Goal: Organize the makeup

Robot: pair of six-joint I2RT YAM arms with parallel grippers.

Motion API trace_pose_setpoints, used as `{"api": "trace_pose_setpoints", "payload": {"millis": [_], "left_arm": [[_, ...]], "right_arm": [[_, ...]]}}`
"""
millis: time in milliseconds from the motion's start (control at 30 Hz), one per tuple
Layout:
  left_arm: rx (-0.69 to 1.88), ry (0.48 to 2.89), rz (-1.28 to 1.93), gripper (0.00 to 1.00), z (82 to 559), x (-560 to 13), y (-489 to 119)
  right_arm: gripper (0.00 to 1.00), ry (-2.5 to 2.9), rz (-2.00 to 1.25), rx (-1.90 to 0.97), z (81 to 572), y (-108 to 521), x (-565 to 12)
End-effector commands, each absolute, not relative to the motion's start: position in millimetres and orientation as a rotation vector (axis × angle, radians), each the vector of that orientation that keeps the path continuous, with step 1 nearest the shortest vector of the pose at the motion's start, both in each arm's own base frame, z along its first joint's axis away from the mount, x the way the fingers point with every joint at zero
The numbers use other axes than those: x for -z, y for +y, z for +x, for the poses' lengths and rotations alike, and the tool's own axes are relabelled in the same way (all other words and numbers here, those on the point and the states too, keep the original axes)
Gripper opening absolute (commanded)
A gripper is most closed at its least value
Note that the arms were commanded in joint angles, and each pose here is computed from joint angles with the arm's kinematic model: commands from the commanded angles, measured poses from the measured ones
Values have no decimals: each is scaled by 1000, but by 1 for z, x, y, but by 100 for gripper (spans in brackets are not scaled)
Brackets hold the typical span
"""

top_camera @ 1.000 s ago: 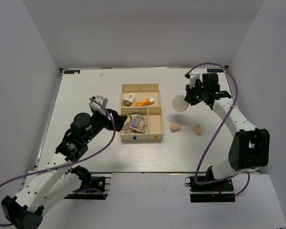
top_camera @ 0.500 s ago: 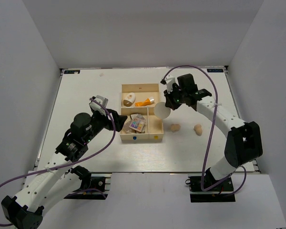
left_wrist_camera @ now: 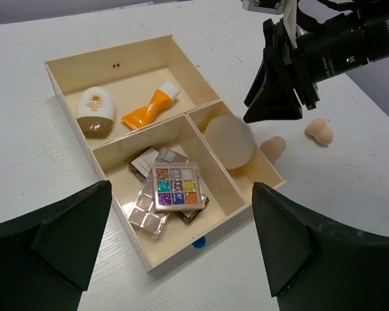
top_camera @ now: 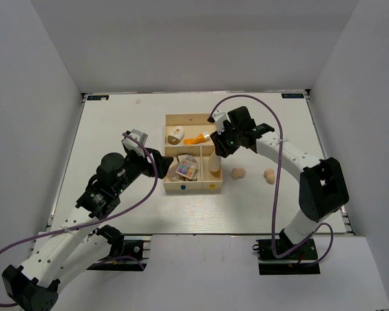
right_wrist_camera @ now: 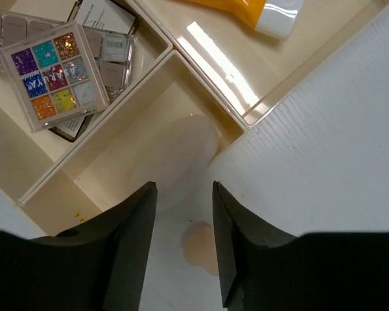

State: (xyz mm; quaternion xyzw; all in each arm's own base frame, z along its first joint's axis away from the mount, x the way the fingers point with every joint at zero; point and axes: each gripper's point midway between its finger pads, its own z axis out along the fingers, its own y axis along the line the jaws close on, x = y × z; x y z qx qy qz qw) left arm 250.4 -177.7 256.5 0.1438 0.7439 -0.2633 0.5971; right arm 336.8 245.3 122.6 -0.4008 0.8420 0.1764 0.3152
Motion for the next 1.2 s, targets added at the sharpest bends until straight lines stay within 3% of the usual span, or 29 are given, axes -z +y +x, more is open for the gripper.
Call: {"api": "trace_pose_setpoints", "payload": {"millis": [0,67,167,367,500,800,1033,1167], "left_arm": [[608,1717,333,98,252,-257,-177],[606,1716,333,98,252,-257,-176],[608,1717,333,98,252,-257,-177],[608,1717,333,98,252,-257,-177],[611,1718,335,98,251,-257,-177],[620,1708,339,98,250,-259,-178],[621,1709,338,98,250,-259,-178],[622,1710,339,98,250,-259,-178]], "right_arm": [[48,2209,-1048,-431,343,246,-125],[59,2213,-1047,-425,342,245,-123],[62,2202,-1049,-429,341,245,-127],[58,2124,-994,-377,347,231,-154],[49,2168,-1011,-308,335,208,-132],[47,2212,-1144,-222,322,168,-96],[60,2289,-1291,-278,312,173,-63],[60,2335,-1332,-320,304,174,-47]]}}
